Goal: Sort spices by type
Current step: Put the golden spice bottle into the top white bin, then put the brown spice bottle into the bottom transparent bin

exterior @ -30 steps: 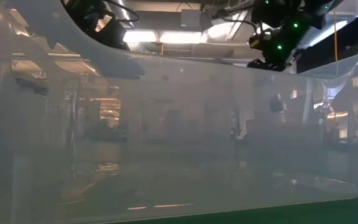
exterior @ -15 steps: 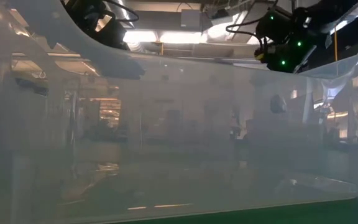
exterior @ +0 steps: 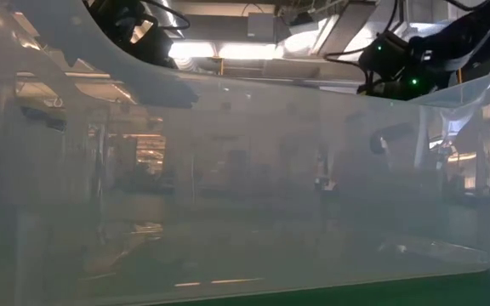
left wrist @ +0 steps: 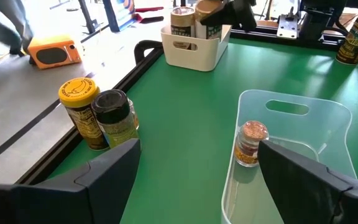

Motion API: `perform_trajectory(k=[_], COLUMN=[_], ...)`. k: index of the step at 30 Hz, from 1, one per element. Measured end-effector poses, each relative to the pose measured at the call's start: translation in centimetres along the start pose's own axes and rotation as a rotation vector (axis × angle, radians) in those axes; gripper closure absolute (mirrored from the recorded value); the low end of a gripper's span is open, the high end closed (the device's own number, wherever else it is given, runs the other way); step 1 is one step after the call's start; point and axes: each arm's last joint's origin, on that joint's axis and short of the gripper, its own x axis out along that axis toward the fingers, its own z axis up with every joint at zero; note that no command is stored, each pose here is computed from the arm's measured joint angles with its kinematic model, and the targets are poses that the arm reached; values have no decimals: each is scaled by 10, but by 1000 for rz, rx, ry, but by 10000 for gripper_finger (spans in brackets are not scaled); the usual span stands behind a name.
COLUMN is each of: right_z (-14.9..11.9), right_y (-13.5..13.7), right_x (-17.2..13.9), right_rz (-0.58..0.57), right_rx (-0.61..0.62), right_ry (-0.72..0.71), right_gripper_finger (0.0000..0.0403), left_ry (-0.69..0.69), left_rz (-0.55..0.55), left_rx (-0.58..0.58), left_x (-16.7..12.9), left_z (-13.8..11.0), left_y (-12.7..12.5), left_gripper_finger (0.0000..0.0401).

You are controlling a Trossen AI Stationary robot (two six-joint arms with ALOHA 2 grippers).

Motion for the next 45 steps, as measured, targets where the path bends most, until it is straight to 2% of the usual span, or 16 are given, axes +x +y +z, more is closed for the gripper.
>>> perform_trajectory(k=[7, 12, 15, 20, 23, 26, 31, 34, 40, 45], right_z=[-11, -11, -10, 10, 31, 51, 64, 66, 58, 46], right_y=[-5, -4, -4, -8, -12, -14, -3, 7, 40, 66], right_x=[7, 7, 7, -4, -18, -31, -41, -44, -57, -67], right_rz=[45, 61, 57, 51, 103, 258, 693, 871, 1028, 1113], right_rx=[55, 47, 0, -41, -50, -31, 9, -6, -114, -200], right_ry=[7, 7, 16, 15, 1, -37, -96, -107, -145, -148], right_gripper_finger=[109, 64, 40, 21, 19, 18, 18, 18, 17, 17], left_ry=[0, 0, 0, 0, 0, 0, -1, -9, -51, -106], left_rz=[0, 0, 0, 0, 0, -2, -20, -35, -79, -173], left_rx=[0, -1, -1, -1, -1, 4, 30, 52, 82, 103], left_x=[0, 0, 0, 0, 0, 0, 0, 0, -1, 2], left_z=[0, 0, 0, 0, 0, 0, 0, 1, 5, 8], left_y=[0, 0, 0, 0, 0, -1, -5, -9, -18, -29], left_gripper_finger=[77, 77, 77, 77, 77, 77, 77, 77, 77, 77])
